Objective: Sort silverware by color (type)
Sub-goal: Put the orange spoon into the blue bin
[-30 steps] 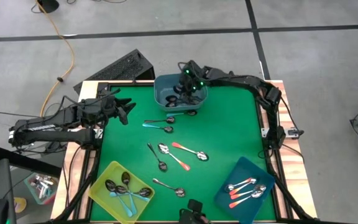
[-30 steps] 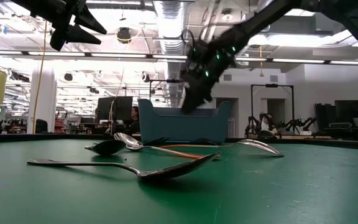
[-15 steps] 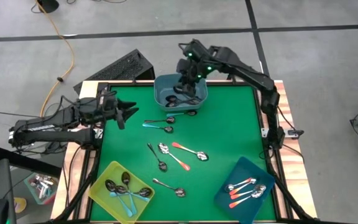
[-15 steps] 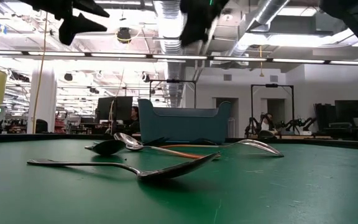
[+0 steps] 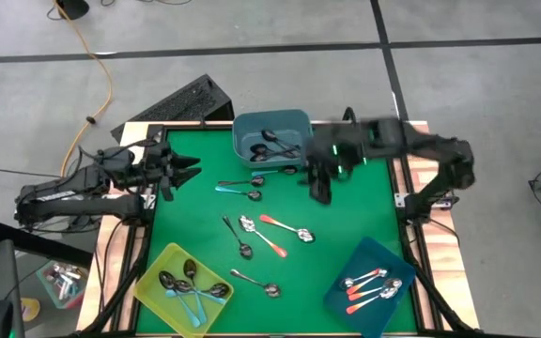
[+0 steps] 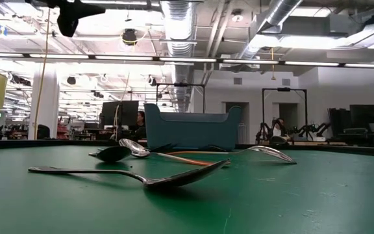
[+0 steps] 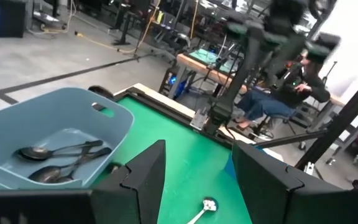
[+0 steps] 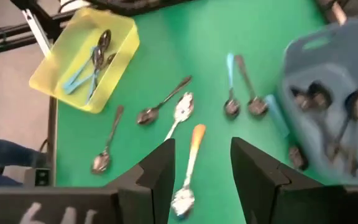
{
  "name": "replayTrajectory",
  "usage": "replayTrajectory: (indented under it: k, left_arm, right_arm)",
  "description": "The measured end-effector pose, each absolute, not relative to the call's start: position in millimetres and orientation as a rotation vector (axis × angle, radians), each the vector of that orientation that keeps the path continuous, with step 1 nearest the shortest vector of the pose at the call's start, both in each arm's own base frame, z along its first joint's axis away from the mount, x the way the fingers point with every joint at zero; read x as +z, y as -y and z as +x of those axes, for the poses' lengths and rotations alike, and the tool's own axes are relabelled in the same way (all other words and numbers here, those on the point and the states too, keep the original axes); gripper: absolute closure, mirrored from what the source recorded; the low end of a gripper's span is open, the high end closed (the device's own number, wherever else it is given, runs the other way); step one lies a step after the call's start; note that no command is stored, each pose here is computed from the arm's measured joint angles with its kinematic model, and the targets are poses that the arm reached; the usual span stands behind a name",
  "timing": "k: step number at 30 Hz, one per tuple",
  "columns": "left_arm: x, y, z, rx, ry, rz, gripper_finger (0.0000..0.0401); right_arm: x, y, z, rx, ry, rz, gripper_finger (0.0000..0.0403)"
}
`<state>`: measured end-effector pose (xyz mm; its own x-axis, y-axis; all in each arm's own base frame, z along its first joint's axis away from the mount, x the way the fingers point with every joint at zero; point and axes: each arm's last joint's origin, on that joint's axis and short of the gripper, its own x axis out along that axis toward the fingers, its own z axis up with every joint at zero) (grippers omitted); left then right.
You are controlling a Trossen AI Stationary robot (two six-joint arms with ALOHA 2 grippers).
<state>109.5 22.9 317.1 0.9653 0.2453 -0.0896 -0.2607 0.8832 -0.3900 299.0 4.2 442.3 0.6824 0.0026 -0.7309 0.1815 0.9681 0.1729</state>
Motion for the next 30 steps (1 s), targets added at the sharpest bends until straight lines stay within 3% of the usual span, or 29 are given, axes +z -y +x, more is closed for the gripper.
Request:
replayTrajectory:
  k: [8,16,22,30]
  left_arm:
    - [314.6,-21.4,106.1,0.239,-0.068,-0.410,0.0231]
    - [311.5,-21.0,105.8,0.236,-0.101,-0.412,0.0231]
    - [309.2,-20.7,105.7,0.228,-0.126,-0.416,0.0231]
    - [309.3,-20.8,105.6,0.234,-0.124,-0.415,0.0231]
  right_arm:
    - [375.3,-116.9,319.5,-0.218,-0.699,0.253,0.0239]
    - [289.7,-187.1,363.3,-0.239,-0.618,0.278,0.0239]
    - [234.7,-217.9,385.4,-0.204,-0.652,0.320,0.0239]
    - [190.1,-234.7,391.3,-0.223,-0.730,0.365,0.0239]
